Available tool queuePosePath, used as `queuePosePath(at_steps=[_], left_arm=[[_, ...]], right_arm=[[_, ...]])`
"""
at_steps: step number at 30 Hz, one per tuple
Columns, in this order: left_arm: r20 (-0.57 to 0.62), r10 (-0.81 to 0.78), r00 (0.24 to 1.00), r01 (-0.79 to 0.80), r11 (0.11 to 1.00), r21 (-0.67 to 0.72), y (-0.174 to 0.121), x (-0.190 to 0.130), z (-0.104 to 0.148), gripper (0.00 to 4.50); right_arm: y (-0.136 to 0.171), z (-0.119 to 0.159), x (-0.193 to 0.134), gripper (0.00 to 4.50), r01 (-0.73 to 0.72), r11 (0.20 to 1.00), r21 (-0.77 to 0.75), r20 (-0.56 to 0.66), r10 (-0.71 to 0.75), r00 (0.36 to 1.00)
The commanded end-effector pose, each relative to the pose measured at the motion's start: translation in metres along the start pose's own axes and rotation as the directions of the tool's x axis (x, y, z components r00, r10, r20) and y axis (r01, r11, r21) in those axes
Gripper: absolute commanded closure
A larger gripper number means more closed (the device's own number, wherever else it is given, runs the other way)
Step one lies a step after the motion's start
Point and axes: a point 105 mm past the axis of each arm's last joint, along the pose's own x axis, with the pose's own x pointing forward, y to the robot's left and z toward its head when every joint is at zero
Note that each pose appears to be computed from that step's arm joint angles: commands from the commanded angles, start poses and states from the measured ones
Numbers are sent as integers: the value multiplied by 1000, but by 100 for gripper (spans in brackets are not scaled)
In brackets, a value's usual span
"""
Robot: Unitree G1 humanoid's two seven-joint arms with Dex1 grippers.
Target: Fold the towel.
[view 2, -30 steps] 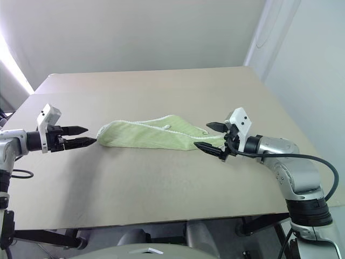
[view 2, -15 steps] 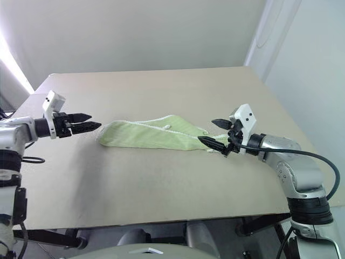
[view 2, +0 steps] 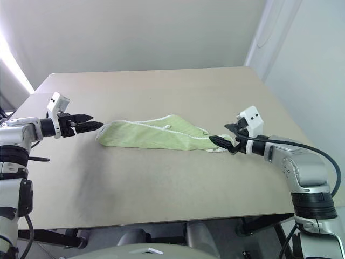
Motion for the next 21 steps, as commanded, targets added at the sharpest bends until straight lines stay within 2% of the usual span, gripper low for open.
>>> queuePosePath(at_steps=[1,8,9,12,21], left_arm=[[33,-9,999,7,999,45,-4,2,12,0],[39,-24,999,23,999,46,-9,9,11,0],[42,-23,999,21,999,46,-9,10,12,0],[46,-22,999,20,999,49,-9,10,14,0],[51,-13,999,10,998,54,-7,8,16,0]], right_arm=[[-16,5,-2,2,52,999,12,17,-52,998],[-24,-4,6,2,57,996,66,-11,-57,998],[-23,-5,7,19,55,996,67,-11,-54,998],[-18,-5,11,88,30,998,50,-12,-29,1000],[-13,-6,12,421,18,1000,-15,-13,-18,1000]])
